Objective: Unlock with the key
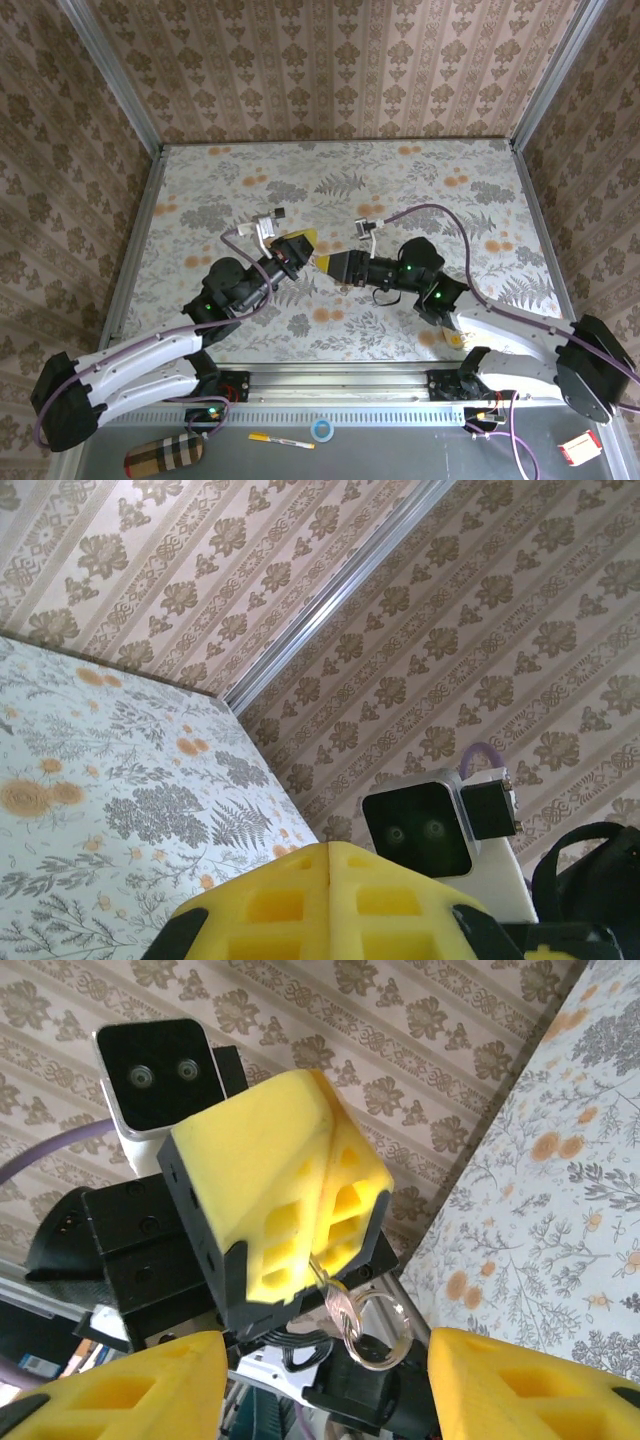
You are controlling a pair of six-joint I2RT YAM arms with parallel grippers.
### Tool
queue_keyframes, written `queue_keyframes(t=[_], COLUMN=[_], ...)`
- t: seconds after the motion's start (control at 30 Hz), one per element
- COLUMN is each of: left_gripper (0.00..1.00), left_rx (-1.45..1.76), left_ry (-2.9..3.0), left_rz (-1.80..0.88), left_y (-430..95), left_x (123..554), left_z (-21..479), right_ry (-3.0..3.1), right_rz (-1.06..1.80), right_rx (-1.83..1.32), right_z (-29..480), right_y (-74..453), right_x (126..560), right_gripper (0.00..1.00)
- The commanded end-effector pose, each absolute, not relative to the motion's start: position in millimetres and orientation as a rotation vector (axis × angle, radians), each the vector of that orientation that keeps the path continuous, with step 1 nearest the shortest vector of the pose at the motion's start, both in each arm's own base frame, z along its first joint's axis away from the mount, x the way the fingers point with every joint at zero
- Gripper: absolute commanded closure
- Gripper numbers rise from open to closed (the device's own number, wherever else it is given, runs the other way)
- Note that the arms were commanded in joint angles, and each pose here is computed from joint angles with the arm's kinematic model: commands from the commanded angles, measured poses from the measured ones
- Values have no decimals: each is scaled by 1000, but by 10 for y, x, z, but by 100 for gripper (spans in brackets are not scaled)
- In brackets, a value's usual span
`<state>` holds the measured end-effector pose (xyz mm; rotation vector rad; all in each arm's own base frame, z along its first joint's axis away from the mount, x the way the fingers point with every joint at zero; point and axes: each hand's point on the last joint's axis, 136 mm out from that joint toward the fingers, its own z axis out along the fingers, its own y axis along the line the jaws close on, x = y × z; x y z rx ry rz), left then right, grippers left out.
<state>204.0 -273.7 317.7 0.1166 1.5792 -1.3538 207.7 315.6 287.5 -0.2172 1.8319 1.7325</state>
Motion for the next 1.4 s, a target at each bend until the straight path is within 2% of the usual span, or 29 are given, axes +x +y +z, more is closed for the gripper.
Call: queue_keyframes(t=[0.0,0.2,0.6,0.8,1.13,1.37], left_gripper=[100,100,100,100,100,100], left_rx=[210,269,282,242,228,224], left_ry=[1504,1482,1465,1463,1459,1469], left_rz=[-1358,-1393,-1413,-1401,-1412,-1415], left_y=[-2745,-2853,-2960,-2920,-2943,-2960], left_x=[1923,1840,1825,1867,1874,1870], left_z=[3467,3495,3535,3513,3478,3424], right_ry=[1795,1740,1720,1705,1698,1695], right_rz=[1674,1725,1821,1842,1838,1827], right_rx=[-237,-328,-358,-366,-363,-364], right_z=[2979,3149,2967,2958,2983,3006], right_y=[2994,3031,3219,3246,3251,3235], right_x=[2108,2051,1994,1937,1931,1928], right_gripper=[39,40,57,59,68,68])
